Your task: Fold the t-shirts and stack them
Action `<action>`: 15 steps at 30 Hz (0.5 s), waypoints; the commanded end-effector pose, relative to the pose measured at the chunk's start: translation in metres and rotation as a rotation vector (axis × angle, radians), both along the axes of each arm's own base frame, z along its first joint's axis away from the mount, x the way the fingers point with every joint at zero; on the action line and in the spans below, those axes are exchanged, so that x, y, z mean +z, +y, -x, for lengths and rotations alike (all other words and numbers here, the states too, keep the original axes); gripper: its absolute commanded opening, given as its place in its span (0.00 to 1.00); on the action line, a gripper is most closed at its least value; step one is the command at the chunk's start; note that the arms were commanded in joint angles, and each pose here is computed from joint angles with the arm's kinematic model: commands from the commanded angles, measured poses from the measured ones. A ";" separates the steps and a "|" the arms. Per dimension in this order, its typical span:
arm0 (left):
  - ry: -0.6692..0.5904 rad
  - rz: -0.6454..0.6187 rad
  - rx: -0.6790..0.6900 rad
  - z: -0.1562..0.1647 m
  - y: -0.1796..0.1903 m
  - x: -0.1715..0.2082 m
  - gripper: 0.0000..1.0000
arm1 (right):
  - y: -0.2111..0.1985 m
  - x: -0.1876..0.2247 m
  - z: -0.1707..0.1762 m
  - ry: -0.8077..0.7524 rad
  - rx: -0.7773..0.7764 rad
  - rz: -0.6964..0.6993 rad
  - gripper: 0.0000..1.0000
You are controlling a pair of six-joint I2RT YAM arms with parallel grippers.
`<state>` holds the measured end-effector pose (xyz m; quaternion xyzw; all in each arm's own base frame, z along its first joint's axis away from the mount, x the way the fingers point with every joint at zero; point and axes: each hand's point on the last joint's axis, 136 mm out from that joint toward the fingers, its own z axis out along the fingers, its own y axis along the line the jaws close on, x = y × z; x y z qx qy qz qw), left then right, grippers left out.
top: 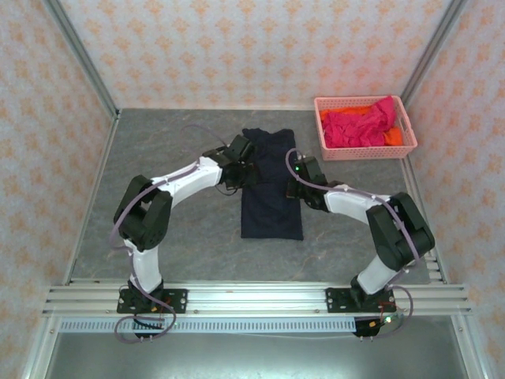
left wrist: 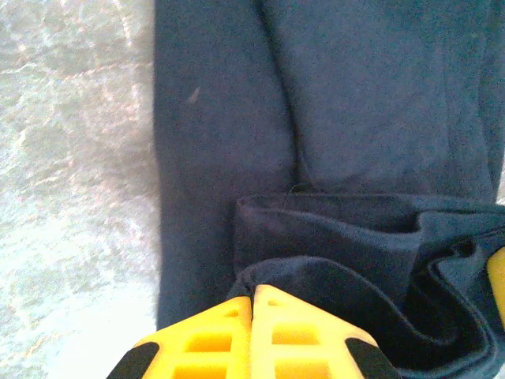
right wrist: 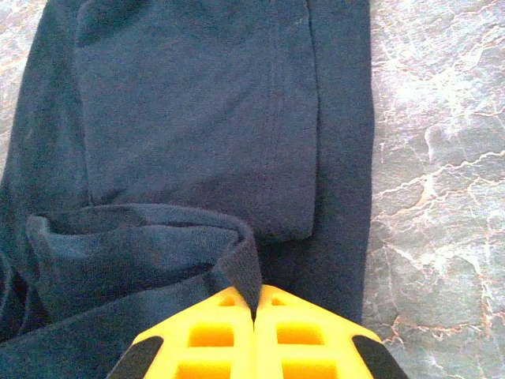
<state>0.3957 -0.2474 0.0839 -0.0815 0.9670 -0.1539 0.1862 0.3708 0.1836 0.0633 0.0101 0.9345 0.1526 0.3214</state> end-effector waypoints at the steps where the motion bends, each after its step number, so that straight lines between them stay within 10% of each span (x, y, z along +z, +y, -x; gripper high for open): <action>1: 0.052 -0.061 0.031 -0.002 0.014 -0.016 0.00 | -0.006 0.007 -0.023 -0.045 -0.054 0.028 0.00; 5: 0.096 -0.094 0.034 -0.004 0.017 -0.030 0.00 | -0.007 -0.008 -0.028 -0.011 -0.062 0.040 0.01; 10: 0.102 -0.133 0.050 -0.007 0.023 -0.032 0.14 | -0.009 0.003 -0.028 -0.034 -0.072 0.040 0.44; 15: 0.035 -0.169 0.064 -0.008 0.036 -0.004 0.40 | -0.021 0.034 -0.022 -0.108 -0.088 0.053 0.62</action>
